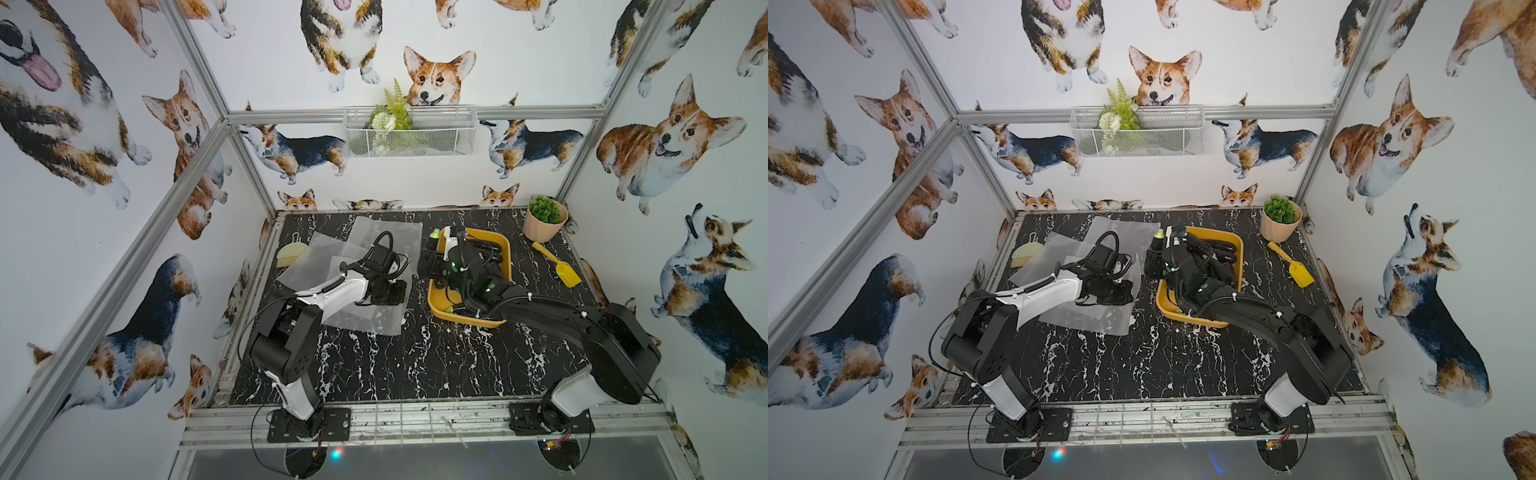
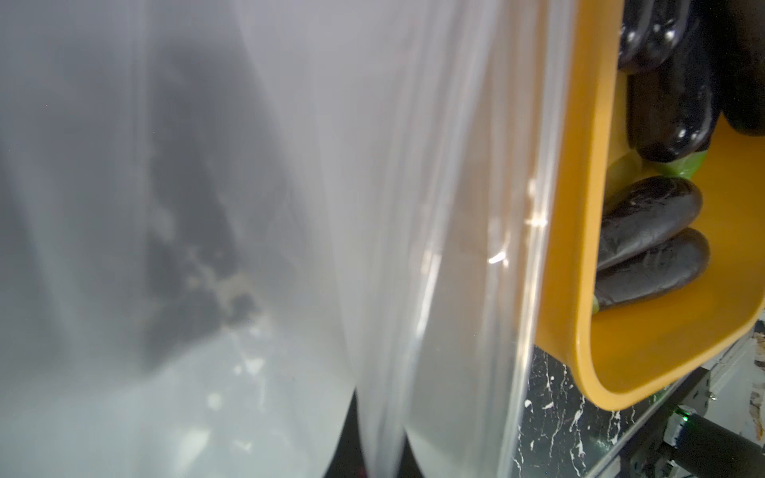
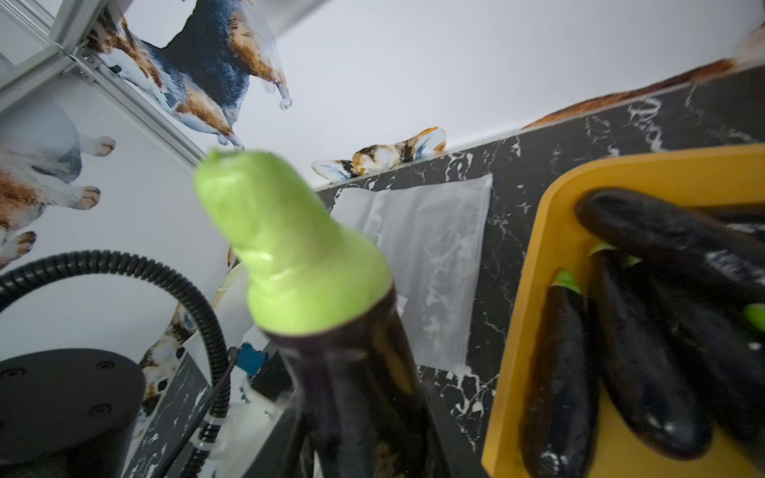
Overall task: Place the eggplant in a zip-top bag and seal the zipper
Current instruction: Place the eggplant in the zipper food storage bag.
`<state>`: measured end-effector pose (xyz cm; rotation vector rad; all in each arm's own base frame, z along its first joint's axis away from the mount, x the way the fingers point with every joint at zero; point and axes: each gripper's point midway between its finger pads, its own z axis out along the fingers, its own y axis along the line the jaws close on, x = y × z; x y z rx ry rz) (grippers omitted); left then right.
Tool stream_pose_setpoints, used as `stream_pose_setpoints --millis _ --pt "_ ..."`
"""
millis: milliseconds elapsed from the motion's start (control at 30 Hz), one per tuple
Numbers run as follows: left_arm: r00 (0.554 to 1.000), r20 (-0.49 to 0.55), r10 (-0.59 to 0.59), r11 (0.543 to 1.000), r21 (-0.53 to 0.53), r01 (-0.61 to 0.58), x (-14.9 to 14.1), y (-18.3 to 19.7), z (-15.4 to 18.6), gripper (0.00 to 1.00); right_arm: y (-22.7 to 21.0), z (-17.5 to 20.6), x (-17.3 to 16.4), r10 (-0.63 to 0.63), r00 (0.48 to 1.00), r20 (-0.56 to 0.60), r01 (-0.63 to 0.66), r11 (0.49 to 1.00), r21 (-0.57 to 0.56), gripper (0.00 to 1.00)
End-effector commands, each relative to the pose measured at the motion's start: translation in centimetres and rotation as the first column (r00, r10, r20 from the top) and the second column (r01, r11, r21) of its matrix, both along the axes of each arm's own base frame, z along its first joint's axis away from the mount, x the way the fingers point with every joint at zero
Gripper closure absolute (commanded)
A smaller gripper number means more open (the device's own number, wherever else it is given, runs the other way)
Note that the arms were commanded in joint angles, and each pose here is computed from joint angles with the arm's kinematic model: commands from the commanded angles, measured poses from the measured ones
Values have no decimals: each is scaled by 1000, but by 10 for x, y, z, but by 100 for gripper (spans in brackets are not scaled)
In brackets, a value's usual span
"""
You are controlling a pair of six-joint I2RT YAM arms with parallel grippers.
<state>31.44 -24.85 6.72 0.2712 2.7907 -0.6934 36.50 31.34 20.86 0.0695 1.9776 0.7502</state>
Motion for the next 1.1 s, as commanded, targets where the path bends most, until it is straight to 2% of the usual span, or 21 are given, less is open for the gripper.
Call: stream_pose_setpoints --millis 0,133,300,400,567,600,833,1067 --pt "1000 1 5 999 -47 -5 1 -3 7 100 15 12 5 -56 998 23 50 978 203 65" --pt "1000 -7 10 998 -62 -11 0 -1 8 100 36 4 -5 -34 998 55 22 980 195 64" --pt "1000 -4 18 997 -80 -18 2 0 12 100 42 -5 -8 -44 997 66 26 968 249 64" --pt "1000 -3 24 996 -82 -24 2 2 13 100 45 -10 -10 -40 998 50 28 977 212 64" --pt "999 -6 45 994 -99 -46 3 7 19 100 43 -40 -22 -27 999 19 24 987 160 64" --pt "999 16 52 992 -112 -50 4 8 29 100 42 -44 -25 -24 1000 19 21 989 144 64" --pt "996 34 79 994 -77 -76 6 19 40 100 48 -59 -44 15 999 33 -17 998 53 62" --pt "994 56 91 996 -12 -91 1 32 44 100 87 -47 -35 68 997 45 -73 990 121 59"
